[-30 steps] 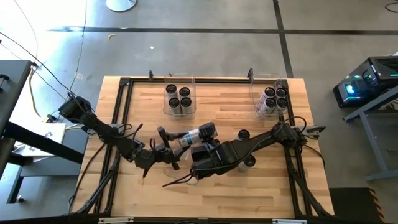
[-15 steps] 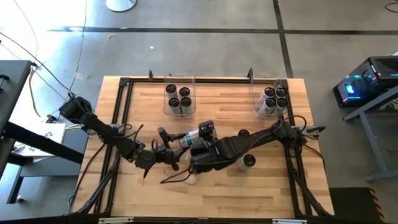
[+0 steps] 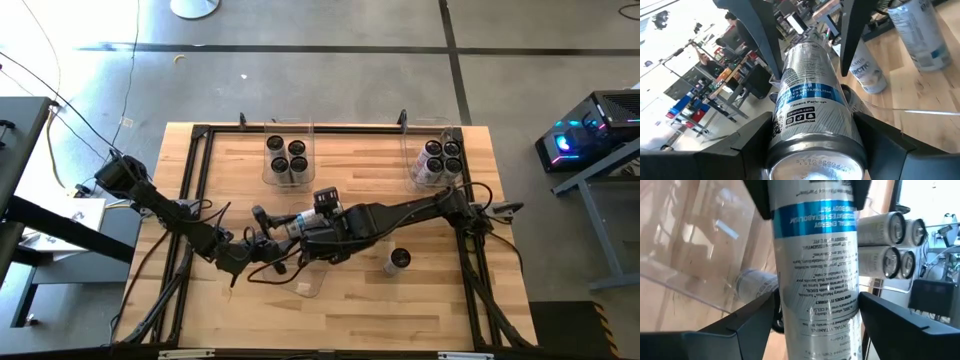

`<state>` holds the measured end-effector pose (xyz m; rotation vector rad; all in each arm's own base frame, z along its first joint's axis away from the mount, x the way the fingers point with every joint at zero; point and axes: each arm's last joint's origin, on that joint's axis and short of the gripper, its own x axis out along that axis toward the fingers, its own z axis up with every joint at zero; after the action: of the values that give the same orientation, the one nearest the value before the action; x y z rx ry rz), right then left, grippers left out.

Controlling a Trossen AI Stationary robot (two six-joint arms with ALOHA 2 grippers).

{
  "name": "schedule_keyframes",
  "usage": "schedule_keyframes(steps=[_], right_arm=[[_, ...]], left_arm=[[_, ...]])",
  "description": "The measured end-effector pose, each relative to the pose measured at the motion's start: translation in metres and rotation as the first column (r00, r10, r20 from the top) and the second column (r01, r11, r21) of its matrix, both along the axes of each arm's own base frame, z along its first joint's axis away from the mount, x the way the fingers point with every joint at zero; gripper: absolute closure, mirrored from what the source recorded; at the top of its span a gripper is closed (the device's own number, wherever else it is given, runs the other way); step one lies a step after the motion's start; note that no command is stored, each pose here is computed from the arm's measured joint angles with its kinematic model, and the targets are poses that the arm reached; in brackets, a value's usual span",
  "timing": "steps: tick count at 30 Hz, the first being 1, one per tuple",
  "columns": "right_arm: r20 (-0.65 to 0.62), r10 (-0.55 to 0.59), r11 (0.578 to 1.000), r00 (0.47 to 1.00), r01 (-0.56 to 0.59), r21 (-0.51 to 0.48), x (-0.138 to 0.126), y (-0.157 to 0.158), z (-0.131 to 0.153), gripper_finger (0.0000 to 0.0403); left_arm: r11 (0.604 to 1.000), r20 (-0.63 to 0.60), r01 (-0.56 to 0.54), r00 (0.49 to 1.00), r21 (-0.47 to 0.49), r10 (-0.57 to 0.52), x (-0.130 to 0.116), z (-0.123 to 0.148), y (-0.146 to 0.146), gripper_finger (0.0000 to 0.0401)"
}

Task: Sort soda cans
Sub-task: Adjust the white/blue soda cans

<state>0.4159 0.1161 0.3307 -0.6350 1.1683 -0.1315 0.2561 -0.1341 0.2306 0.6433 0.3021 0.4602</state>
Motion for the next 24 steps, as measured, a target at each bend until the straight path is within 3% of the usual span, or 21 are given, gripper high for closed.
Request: schedule_keyframes(steps=[6, 12, 15, 20, 24], right_arm=[[0.078, -0.061, 0.995, 0.995, 0.067, -0.076, -0.014, 0.000, 0.019, 0.0119], [0.164, -0.104, 0.992, 0.981, 0.115, -0.059, -0.041, 0.007, 0.047, 0.0119], [0.204, -0.129, 0.984, 0.970, 0.151, -0.097, -0.058, 0.015, 0.058, 0.0119], [0.344, -0.111, 0.969, 0.932, 0.178, -0.170, -0.091, 0.036, 0.073, 0.0119], [0.443, -0.140, 0.953, 0.885, 0.242, -0.182, -0.124, 0.046, 0.065, 0.0119]], left_arm=[[0.998, 0.025, -0.056, 0.998, 0.004, 0.056, -0.001, 0.004, 0.001, 0.0160], [0.993, 0.007, -0.109, 0.994, 0.055, 0.109, -0.005, 0.003, -0.002, 0.0160], [0.983, 0.023, -0.171, 0.985, 0.071, 0.169, -0.010, 0.004, -0.004, 0.0160], [0.988, 0.096, -0.144, 0.984, -0.057, 0.149, -0.035, 0.003, 0.009, 0.0160], [0.980, 0.178, -0.031, 0.982, -0.196, 0.067, -0.061, 0.001, 0.025, 0.0160]])
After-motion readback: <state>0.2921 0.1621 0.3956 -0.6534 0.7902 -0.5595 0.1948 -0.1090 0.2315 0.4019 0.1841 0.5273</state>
